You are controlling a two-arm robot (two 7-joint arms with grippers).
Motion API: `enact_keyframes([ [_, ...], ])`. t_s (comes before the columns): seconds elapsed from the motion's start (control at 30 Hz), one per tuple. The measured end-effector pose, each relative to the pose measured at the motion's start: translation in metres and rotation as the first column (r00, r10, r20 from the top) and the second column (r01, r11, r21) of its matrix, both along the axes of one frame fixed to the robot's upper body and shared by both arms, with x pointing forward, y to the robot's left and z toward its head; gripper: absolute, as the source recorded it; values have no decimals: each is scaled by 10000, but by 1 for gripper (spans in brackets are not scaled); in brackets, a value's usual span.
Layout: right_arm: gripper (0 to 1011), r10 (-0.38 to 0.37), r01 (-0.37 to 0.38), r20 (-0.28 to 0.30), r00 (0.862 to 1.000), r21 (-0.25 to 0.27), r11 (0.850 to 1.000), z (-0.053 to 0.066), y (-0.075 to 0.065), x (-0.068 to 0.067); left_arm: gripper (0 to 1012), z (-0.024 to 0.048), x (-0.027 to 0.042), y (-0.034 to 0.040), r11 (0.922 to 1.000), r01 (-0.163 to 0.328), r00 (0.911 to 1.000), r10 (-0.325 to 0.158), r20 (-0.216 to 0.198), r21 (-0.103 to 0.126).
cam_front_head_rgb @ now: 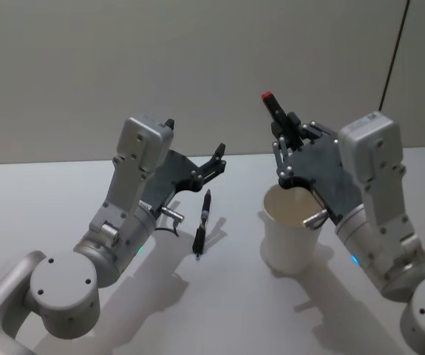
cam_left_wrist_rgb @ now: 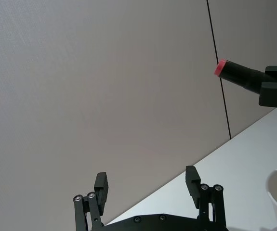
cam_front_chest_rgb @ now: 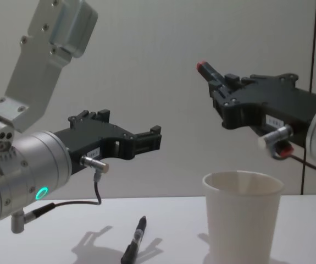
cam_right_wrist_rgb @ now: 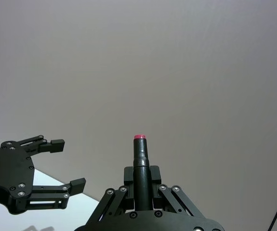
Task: Place the pen into the pen holder.
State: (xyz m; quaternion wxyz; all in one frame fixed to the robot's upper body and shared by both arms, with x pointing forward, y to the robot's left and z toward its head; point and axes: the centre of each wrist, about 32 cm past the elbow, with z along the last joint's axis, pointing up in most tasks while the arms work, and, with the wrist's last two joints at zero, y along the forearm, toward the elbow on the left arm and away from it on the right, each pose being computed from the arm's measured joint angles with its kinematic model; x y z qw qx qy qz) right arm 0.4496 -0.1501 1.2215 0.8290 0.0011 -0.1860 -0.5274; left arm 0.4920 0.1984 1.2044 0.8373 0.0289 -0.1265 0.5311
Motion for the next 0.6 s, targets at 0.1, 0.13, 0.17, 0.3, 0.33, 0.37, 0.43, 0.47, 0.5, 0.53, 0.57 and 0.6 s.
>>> enact_keyframes([
  [0.1, 189, -83, 83, 153, 9998, -19, 10000, -43, 31, -11, 1001, 0, 0, 0, 10000, 0, 10000, 0, 0, 0],
  [0.13, 190, -104, 104, 161, 9998, -12, 9999, -56, 40, -14, 1001, 0, 0, 0, 10000, 0, 10000, 0, 0, -1],
  [0.17, 189, -154, 154, 254, 9996, -5, 9999, -79, 57, -18, 1001, 0, 0, 0, 10000, 0, 10000, 0, 0, -1],
  [0.3, 190, -283, 281, 382, 9989, 51, 9996, -150, 116, -26, 1001, 0, 0, 0, 10000, 0, 10000, 0, 0, 0],
  [0.33, 190, -283, 281, 382, 9989, 51, 9996, -150, 116, -26, 1001, 0, 0, 0, 10000, 0, 10000, 0, 0, 0],
  [0.37, 189, -327, 324, 415, 9986, 74, 9994, -171, 134, -26, 1001, 0, 0, 0, 10000, 0, 10000, 0, 1, -1],
  [0.43, 189, -388, 384, 455, 9982, 100, 9992, -192, 153, -25, 1001, 0, 0, 0, 10000, 0, 10000, 0, 0, 0],
  [0.47, 190, -455, 450, 449, 9980, 122, 9989, -221, 173, -23, 1001, 0, 0, 0, 10000, 0, 10000, 0, 0, 0],
  [0.5, 190, -499, 493, 464, 9977, 143, 9987, -232, 182, -22, 1001, 0, 0, 0, 10000, 0, 10000, 0, 0, 0],
  [0.53, 189, -515, 509, 448, 9977, 152, 9986, -244, 191, -21, 1001, 0, 0, 0, 10000, 1, 10000, -1, 0, -1],
  [0.57, 189, -597, 588, 459, 9972, 205, 9981, -264, 210, -16, 1001, 0, 0, 0, 10000, 0, 10000, 0, 0, 0],
  [0.6, 190, -634, 625, 436, 9970, 220, 9978, -280, 217, -13, 1001, 0, 0, 0, 10000, 1, 10000, -1, -1, -1],
])
